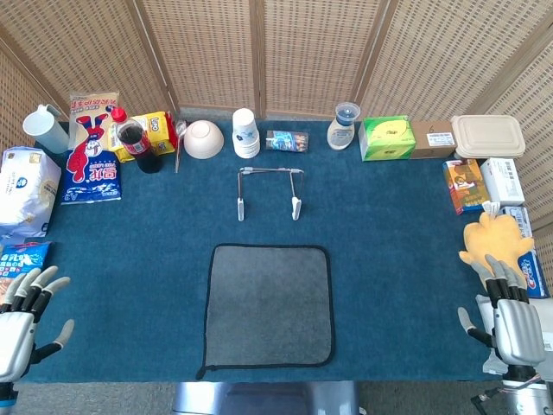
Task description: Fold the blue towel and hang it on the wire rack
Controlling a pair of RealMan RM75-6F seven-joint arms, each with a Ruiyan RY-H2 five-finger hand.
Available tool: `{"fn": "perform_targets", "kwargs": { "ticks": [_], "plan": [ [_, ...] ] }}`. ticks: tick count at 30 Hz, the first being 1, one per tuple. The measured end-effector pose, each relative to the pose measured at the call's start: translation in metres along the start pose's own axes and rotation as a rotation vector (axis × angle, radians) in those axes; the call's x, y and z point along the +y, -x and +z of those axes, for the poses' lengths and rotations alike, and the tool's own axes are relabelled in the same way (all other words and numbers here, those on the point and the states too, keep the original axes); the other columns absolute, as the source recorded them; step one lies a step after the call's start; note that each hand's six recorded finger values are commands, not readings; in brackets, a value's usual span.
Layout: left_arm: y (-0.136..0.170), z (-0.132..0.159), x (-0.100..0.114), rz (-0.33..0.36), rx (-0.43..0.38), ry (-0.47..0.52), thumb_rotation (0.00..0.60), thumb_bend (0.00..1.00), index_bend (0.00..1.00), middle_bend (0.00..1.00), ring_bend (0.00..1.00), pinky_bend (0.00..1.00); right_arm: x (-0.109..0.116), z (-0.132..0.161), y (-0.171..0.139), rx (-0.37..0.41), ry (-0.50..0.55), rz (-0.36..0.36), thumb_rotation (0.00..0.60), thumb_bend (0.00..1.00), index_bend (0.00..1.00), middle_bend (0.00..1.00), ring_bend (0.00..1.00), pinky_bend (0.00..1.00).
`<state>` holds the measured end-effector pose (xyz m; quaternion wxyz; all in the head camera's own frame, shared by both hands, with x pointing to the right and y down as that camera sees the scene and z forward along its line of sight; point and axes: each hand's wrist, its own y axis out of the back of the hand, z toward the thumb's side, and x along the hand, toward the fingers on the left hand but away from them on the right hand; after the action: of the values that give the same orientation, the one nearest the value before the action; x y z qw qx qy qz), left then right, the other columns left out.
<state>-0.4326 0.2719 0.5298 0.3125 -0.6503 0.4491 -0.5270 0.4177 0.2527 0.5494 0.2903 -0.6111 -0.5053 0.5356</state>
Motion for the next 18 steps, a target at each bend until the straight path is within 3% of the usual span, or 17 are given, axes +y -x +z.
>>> {"fn": "perform_targets", "kwargs": {
  "ticks": [6,18],
  "plan": [
    [-0.016,0.012,-0.007,-0.058,-0.065,-0.005,0.6,0.11,0.21,0.13,0.02,0.0,0.0,-0.001,0.0,-0.015,-0.006,-0.002,0.6,0.33,0.15,0.07,0.0,0.0],
    [-0.061,0.065,-0.038,-0.265,-0.281,-0.026,0.6,0.11,0.22,0.12,0.02,0.0,0.002,-0.008,-0.002,-0.052,-0.023,-0.008,0.6,0.33,0.15,0.07,0.0,0.0]
  ]
}}
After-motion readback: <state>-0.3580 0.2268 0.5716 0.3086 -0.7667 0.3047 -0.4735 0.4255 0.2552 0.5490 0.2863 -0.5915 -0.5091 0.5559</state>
